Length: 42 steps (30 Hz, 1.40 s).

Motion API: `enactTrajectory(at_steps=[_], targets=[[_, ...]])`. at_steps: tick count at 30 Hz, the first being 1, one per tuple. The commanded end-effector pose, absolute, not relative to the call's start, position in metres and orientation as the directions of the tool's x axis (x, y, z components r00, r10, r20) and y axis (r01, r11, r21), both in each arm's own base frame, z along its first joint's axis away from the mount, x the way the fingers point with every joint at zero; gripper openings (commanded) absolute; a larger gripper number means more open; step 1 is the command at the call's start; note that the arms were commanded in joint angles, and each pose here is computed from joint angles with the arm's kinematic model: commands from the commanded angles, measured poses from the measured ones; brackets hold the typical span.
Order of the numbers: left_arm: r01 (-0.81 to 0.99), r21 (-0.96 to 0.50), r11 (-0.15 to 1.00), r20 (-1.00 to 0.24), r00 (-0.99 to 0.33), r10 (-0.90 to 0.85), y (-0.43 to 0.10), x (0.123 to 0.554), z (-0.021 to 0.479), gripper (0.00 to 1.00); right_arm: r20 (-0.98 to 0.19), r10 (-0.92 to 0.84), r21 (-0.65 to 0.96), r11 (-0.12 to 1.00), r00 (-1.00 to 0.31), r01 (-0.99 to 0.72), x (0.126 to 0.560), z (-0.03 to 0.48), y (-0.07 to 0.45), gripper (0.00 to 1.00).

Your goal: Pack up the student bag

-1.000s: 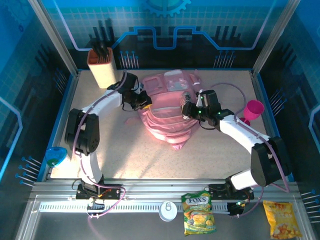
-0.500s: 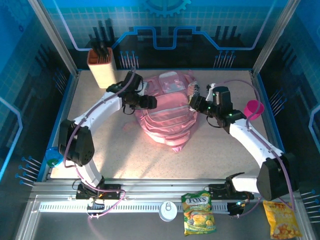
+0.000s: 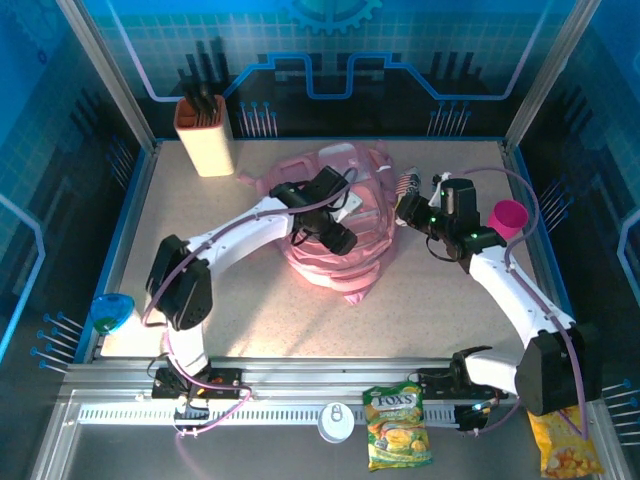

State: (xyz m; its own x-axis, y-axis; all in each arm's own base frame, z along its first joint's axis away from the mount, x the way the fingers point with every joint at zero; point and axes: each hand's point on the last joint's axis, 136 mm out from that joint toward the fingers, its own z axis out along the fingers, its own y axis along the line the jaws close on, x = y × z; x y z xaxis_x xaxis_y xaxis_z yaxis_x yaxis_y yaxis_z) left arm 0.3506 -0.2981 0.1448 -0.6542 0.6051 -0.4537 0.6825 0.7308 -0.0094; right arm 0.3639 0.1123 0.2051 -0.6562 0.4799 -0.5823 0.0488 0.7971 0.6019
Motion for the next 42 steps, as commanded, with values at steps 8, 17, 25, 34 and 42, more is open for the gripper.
enactTrajectory(at_steps=[8,17,25,34,42], targets=[[0.702,0.161,0.693,-0.337,-0.621,0.708,-0.292,0.37,0.124,0.78,-0.572,0.52,0.62,0.78,-0.635,0.08,0.362,0.199,0.102,0.35],[0.682,0.2,0.704,-0.309,-0.638,0.706,-0.289,0.382,0.12,0.78,-0.568,0.528,0.625,0.776,-0.631,0.087,0.36,0.198,0.099,0.36],[0.598,0.029,0.801,-0.381,-0.734,0.562,-0.292,0.391,0.152,0.56,-0.57,0.534,0.622,0.777,-0.624,0.096,0.357,0.198,0.095,0.36],[0.582,-0.063,0.811,-0.392,-0.761,0.516,-0.289,0.395,0.153,0.38,-0.554,0.549,0.637,0.763,-0.626,0.105,0.354,0.193,0.096,0.36],[0.625,-0.059,0.778,-0.396,-0.73,0.557,-0.291,0.394,0.157,0.22,-0.54,0.562,0.65,0.751,-0.626,0.114,0.351,0.192,0.096,0.36]])
